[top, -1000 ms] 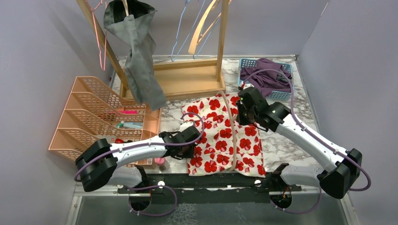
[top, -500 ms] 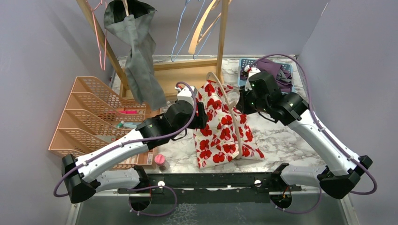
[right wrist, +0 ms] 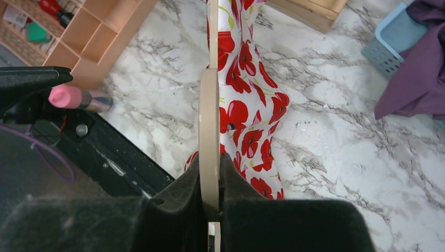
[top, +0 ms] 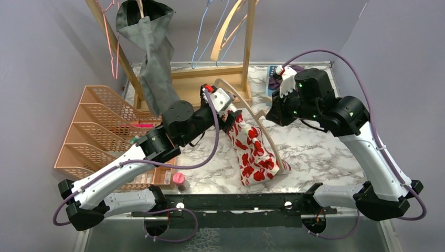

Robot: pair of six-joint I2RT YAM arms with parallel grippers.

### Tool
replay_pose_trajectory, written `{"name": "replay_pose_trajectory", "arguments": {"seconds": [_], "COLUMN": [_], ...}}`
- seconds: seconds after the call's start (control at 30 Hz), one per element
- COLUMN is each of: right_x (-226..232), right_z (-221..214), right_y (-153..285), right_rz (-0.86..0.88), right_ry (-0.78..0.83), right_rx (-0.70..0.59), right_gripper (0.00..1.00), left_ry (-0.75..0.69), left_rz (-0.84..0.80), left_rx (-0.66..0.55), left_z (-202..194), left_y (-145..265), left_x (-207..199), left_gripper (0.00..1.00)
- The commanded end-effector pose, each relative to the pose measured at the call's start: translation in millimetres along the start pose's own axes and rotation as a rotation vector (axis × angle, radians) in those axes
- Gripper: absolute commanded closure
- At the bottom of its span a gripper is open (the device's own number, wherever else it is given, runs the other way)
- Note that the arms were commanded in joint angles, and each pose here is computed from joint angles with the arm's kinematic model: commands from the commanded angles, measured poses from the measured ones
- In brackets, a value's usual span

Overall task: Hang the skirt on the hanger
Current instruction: Hang the skirt on the hanger.

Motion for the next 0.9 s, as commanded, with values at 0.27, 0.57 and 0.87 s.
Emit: {"name": "replay_pose_trajectory", "arguments": {"seconds": [0.27,0.57,0.87], "right_x": [21.9,18.7,17.4], "right_z": [-8.7,-19.6,-24.4], "right_y": [33.0,35.2,24.9], "right_rz": [0.214,0.231,0.235], "right_ry": [0.158,0.197,0.22], "right_rx": [-0.016,-0.006,0.032], "right_gripper": [0.99,0.99,0.99], "left_ry": [-0.698,-0.582,-0.577], "left_rz": [-0.668,-0.992,-1.097], "left_rx": [-0.153,-0.199,-0.093], "left_z": [4.5,-25.9,-56.1], "left_y": [-14.1,-21.8,-37.1], "left_x": [-46.4,-64.0,-71.5], "left_gripper": [0.23,0.3,0.53]}}
Point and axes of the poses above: each gripper's point midway between its finger pads, its own y axis back along the fingers, its own x axis along the line the jaws close on, z = x × y, the point moved 3 cm from there along y, back along the fingers, and after that the axes turned 15 degrees about -y, right-handed, at the moved point
